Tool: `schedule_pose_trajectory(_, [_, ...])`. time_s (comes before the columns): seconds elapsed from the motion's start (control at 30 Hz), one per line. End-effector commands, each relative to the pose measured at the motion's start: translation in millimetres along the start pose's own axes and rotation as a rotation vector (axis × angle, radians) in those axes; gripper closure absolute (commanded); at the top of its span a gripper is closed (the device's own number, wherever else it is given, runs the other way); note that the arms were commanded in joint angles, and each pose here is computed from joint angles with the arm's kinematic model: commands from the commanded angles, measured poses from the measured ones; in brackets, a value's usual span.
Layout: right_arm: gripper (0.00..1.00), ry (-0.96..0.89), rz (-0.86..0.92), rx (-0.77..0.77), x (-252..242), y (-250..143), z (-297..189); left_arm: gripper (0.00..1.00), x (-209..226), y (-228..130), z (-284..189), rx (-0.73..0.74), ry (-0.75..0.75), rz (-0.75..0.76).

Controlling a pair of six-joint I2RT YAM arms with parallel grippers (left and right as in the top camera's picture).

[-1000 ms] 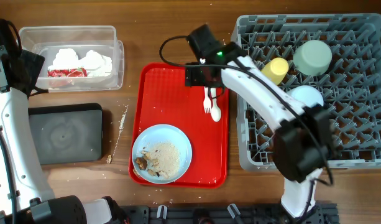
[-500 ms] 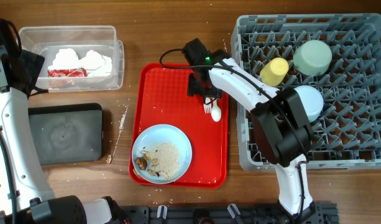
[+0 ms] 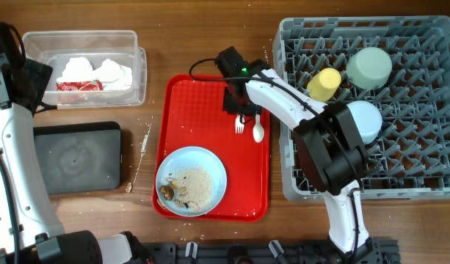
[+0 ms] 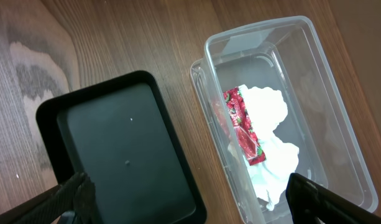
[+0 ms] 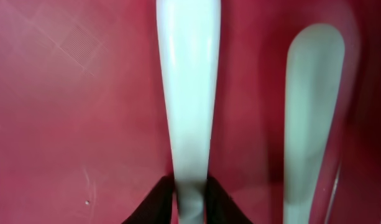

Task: Sort waste into correct bins and load items into the dishwasher rack
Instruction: 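Reach the right gripper to the red tray and grasp the white fork, then carry the fork into the dish rack and release it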

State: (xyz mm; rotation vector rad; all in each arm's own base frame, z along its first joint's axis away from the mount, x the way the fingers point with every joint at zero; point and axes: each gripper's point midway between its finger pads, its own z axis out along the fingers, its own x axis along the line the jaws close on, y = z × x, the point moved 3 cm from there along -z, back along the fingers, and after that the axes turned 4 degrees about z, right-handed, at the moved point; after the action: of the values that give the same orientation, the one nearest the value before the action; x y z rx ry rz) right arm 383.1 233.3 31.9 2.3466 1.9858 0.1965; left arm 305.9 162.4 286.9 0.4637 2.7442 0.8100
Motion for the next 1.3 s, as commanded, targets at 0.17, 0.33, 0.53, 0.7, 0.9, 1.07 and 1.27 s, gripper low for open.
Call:
schedule_pose_trajectory(0.17, [0.84,0.104,0.002,-0.016,-5.5,20.6,-47.1,0.00,2.4,2.7,1.3,-0.015,0.020,0.008])
schedule_pose_trajectory(0.33, [0.85,0.197,0.007,-0.079,-22.0,38.9,-96.9,0.00,2.4,2.7,1.3,-0.015,0.020,0.008])
schedule_pose_trajectory(0.53, [0.87,0.287,-0.050,-0.235,-66.0,63.9,-173.6,0.00,2.4,2.7,1.3,-0.015,0.020,0.008])
schedule_pose_trajectory(0.7, [0.85,0.255,-0.097,-0.345,-117.8,78.4,-210.7,0.00,2.4,2.7,1.3,-0.015,0.020,0.008])
schedule_pose_trajectory(0.9, [0.85,0.200,-0.067,-0.330,-163.6,89.9,-200.2,0.00,2.4,2.7,1.3,-0.015,0.020,0.008])
schedule_pose_trajectory(1.07, [0.85,0.171,-0.056,-0.341,-190.9,103.8,-189.5,0.00,2.4,2.7,1.3,-0.015,0.020,0.008])
schedule_pose_trajectory(1.27, [0.85,0.215,-0.065,-0.333,-193.4,111.1,-179.9,0.00,2.4,2.7,1.3,-0.015,0.020,0.008])
